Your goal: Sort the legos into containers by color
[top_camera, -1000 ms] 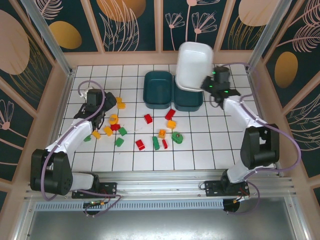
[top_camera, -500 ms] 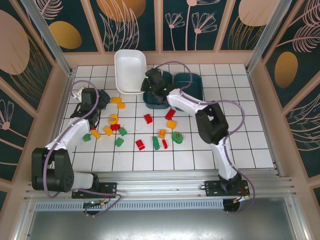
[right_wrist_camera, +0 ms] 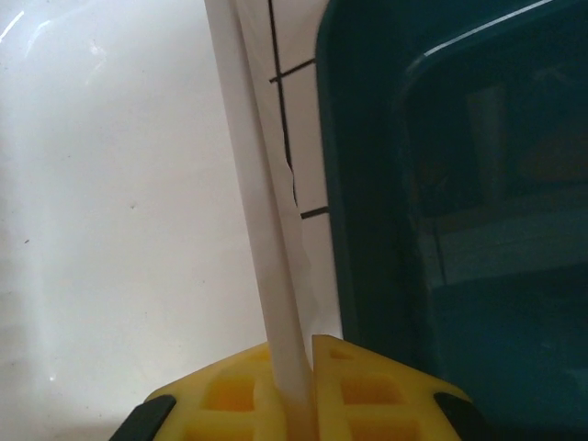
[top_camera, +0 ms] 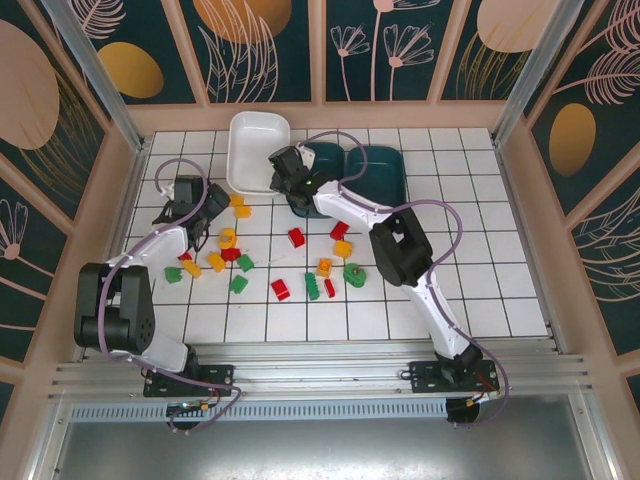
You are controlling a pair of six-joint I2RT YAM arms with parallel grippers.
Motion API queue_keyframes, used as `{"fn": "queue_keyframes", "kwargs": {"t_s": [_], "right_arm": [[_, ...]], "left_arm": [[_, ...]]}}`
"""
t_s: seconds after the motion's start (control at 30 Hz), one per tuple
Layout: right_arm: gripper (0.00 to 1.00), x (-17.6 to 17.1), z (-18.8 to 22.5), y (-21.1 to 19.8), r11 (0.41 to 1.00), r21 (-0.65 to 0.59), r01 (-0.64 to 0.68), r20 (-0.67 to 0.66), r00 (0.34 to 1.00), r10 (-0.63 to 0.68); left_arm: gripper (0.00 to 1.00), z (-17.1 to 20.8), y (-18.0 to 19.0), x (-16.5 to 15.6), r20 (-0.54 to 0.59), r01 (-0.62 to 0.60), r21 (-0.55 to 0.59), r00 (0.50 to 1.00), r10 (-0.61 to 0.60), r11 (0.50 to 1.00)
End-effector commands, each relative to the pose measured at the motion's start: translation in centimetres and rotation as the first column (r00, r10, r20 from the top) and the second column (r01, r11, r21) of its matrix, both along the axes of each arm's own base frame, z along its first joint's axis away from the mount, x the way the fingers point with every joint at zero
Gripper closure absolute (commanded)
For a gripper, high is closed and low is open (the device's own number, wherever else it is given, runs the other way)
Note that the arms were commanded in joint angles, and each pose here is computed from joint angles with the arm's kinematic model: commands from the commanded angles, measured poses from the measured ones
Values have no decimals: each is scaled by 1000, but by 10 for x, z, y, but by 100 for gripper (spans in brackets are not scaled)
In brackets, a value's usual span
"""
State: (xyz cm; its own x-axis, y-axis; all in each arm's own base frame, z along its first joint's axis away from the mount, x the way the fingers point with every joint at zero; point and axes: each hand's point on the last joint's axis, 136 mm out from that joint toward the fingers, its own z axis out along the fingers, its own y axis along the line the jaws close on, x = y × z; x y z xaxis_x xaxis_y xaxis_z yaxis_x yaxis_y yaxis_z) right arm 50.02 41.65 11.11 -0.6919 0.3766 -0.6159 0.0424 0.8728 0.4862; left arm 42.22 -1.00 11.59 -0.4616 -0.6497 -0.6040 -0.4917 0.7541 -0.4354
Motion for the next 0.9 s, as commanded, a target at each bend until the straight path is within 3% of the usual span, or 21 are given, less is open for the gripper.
{"fn": "queue_keyframes", "kwargs": {"t_s": [0.0,0.43,0.77,0.87], "right_arm": [[100,1,0,-14,998,-30,64,17,998,-63],[100,2,-13,-47,992,-111,60,-11,998,-62],[99,1,-16,-38,990,-138,0,-53,999,-7],[98,1,-21,-39,990,-138,11,-64,998,-21]], "left_arm": [[7,19,-3,14,66,16,-20,998,-15,1000],[9,14,-17,23,61,68,-72,996,-64,995],[9,1,-26,28,37,108,-98,994,-105,989],[9,4,-35,42,50,162,-110,986,-157,981]]}}
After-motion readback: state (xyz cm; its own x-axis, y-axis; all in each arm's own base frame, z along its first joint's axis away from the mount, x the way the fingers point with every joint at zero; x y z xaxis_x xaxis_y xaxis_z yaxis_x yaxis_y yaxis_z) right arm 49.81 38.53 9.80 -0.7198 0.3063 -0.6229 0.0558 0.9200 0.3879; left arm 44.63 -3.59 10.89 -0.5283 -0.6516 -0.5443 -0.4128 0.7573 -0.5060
